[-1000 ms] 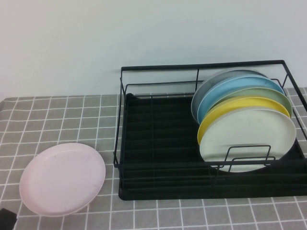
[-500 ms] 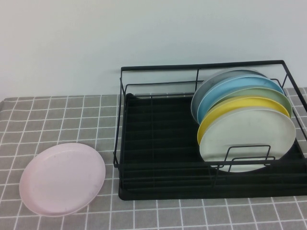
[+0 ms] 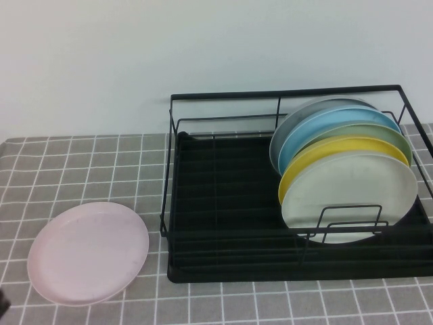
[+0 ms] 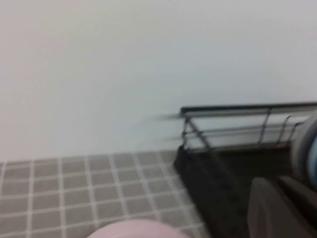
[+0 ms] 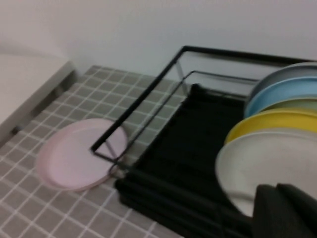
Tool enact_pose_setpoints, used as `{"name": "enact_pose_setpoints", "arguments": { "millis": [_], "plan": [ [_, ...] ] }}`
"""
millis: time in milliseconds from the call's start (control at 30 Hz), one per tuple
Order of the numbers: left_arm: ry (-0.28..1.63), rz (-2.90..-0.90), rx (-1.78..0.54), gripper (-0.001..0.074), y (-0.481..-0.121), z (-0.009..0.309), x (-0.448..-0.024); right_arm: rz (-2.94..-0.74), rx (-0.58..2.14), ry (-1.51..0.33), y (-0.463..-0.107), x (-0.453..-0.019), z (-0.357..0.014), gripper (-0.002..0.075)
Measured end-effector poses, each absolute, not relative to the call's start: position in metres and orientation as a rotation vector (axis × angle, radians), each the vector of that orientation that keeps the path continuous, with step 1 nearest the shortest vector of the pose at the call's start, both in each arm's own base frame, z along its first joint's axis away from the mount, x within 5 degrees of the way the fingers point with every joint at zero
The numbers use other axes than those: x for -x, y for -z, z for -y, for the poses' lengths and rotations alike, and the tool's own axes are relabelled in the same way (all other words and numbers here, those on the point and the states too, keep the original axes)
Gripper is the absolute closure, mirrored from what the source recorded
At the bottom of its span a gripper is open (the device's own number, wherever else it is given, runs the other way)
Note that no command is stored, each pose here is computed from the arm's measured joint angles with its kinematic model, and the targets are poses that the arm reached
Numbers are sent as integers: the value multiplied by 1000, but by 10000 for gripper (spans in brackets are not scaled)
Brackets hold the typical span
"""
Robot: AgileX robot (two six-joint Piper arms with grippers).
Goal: Place plate on rack
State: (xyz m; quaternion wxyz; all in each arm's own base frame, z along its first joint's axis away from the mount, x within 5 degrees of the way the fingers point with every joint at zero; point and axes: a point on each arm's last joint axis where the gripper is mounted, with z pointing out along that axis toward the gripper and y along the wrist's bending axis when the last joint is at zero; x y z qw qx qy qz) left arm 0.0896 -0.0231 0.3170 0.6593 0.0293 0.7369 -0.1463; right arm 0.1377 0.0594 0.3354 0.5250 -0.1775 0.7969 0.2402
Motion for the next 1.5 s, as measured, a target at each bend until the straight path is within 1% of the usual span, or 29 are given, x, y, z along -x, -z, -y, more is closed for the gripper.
{"name": "enact_pose_setpoints", "arguments": {
  "millis": [167,267,467,633,833,1033,1133,1233,1333,1500],
  "plan": [
    [186,-1799,-88,737,-312,15,-129,-1906,607,-742,-327,-145,-75,727],
    [160,-1875,-76,737,-302,12,-150,-1905,653,-815,-324,-147,-80,727],
    [144,-2042,-78,737,-287,7,-192,-1906,667,-836,-323,-149,-82,727],
    [170,-2207,-12,737,-268,-9,-221,-1898,685,-828,-323,-149,-82,727],
    [214,-2355,64,737,-243,-26,-246,-1898,694,-836,-323,-148,-82,727],
    [189,-2377,96,737,-232,-32,-253,-1898,715,-853,-322,-146,-83,727],
    [174,-2386,62,737,-229,-32,-255,-1898,716,-854,-322,-146,-83,727],
    [191,-2404,130,735,-223,-35,-258,-1898,715,-856,-323,-146,-83,727],
    [231,-2454,206,711,-214,-43,-264,-1895,709,-862,-323,-146,-83,727],
    [354,-2553,313,618,-203,-62,-283,-1895,713,-866,-323,-146,-84,727]
  ]
}}
